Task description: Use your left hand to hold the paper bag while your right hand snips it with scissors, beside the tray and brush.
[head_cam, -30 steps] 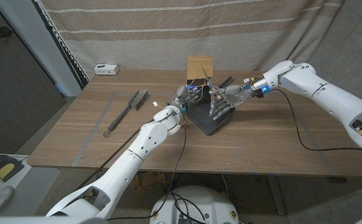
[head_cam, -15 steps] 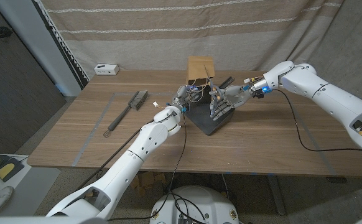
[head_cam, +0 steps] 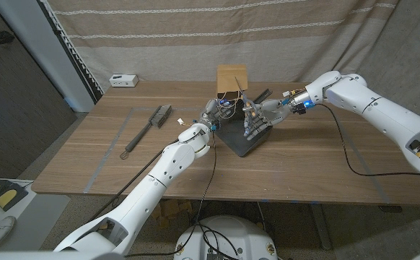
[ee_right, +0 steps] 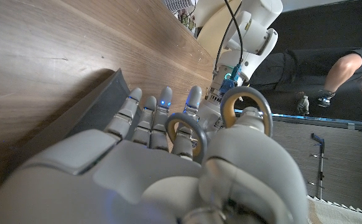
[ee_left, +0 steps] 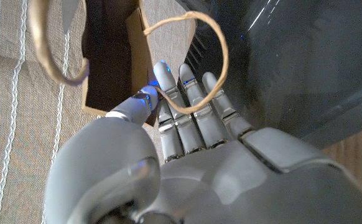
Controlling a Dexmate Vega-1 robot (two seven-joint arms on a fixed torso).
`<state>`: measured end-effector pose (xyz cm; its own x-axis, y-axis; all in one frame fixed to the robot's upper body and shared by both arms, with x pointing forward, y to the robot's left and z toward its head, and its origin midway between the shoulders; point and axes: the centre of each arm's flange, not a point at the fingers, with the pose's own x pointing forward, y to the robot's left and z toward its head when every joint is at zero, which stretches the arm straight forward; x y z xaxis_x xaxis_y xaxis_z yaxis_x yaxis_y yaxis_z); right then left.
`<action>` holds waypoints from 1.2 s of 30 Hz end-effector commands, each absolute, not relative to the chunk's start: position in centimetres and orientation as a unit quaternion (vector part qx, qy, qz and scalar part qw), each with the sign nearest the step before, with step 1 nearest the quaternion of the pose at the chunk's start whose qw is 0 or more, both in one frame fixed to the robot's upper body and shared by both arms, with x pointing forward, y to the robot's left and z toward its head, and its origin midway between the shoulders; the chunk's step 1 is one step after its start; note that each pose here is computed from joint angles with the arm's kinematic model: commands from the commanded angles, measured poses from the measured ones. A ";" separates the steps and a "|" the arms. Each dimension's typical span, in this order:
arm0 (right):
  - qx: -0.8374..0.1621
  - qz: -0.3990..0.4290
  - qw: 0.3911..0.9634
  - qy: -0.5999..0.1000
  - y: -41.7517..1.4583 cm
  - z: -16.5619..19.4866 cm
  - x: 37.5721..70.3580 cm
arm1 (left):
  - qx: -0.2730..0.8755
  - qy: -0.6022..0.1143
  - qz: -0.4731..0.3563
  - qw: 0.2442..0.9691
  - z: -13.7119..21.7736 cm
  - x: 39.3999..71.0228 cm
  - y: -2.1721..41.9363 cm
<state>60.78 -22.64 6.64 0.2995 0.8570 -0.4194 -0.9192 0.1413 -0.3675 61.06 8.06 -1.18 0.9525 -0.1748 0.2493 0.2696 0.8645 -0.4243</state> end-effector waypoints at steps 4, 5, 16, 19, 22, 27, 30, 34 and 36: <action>-0.281 0.588 0.756 0.057 -22.3 6.6 61.1 | -0.236 -0.101 -0.117 0.959 -1.2 61.3 8.3; -0.280 0.587 0.757 0.058 -22.3 6.6 61.1 | -0.236 -0.102 -0.117 0.959 -1.2 61.3 8.3; -0.274 0.576 0.768 0.060 -22.3 6.7 61.4 | -0.237 -0.101 -0.118 0.959 -1.1 61.5 8.5; -0.269 0.571 0.773 0.061 -22.3 6.7 61.4 | -0.238 -0.102 -0.119 0.959 -1.1 61.5 8.5; -0.268 0.569 0.775 0.062 -22.3 6.7 61.4 | -0.238 -0.102 -0.120 0.958 -1.1 61.5 8.5; -0.266 0.564 0.779 0.065 -22.2 6.6 61.4 | -0.239 -0.103 -0.121 0.958 -1.1 61.5 8.5; -0.265 0.564 0.779 0.067 -22.2 6.5 61.5 | -0.239 -0.103 -0.121 0.958 -1.1 61.5 8.5; -0.265 0.568 0.776 0.070 -22.1 6.5 61.4 | -0.240 -0.104 -0.122 0.958 -1.1 61.4 8.6; -0.266 0.567 0.776 0.069 -22.1 6.5 61.4 | -0.240 -0.104 -0.122 0.957 -1.1 61.4 8.6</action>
<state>61.42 -22.21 6.61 0.3456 0.8465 -0.4050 -0.9160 0.2106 -0.3415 61.45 8.47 -1.09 0.9498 -0.1822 0.2544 0.2802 0.8572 -0.4322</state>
